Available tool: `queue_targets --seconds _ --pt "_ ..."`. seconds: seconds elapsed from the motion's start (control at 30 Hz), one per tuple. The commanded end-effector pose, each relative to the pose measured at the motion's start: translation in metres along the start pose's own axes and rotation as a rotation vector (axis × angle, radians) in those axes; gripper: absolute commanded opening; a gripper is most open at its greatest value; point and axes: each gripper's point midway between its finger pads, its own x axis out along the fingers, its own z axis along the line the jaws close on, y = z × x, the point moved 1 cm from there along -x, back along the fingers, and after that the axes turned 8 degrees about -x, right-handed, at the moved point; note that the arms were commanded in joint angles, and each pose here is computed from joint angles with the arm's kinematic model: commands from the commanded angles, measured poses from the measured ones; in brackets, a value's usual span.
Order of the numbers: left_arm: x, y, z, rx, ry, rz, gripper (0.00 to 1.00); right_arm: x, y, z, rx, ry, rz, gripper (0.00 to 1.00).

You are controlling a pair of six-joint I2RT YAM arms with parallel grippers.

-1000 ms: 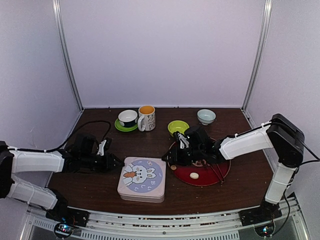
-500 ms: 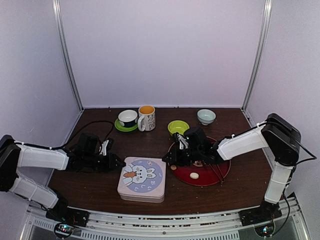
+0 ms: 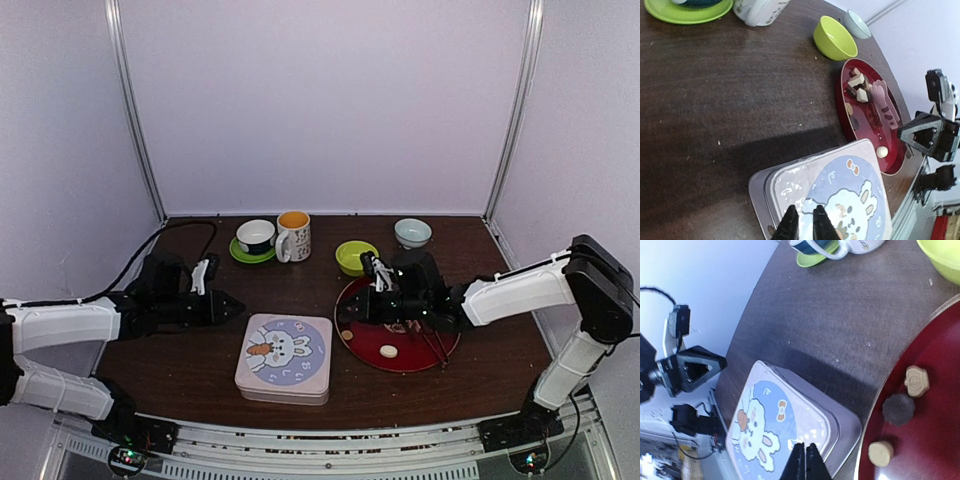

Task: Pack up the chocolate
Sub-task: Press the box lid onto the packing box.

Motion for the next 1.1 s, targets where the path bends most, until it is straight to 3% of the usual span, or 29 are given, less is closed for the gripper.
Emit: queue_targets --seconds 0.0,0.4,0.63,0.8,1.07 --pt "0.014 0.0 -0.008 -0.001 0.091 0.011 0.03 0.001 0.006 0.012 0.027 -0.127 -0.026 0.0" --pt "0.021 -0.005 -0.021 0.027 0.171 0.01 0.0 0.003 0.005 0.038 0.032 -0.281 -0.063 0.0" --pt "0.016 -0.006 -0.026 0.038 0.202 -0.014 0.0 0.027 0.038 0.007 0.079 -0.233 -0.031 0.0" --pt "0.023 0.007 -0.012 0.017 0.198 -0.003 0.0 0.036 0.048 -0.005 0.105 -0.22 -0.021 0.0" --pt "0.041 0.039 0.022 -0.079 0.19 0.034 0.0 0.001 0.037 0.03 0.019 -0.295 -0.066 0.0"
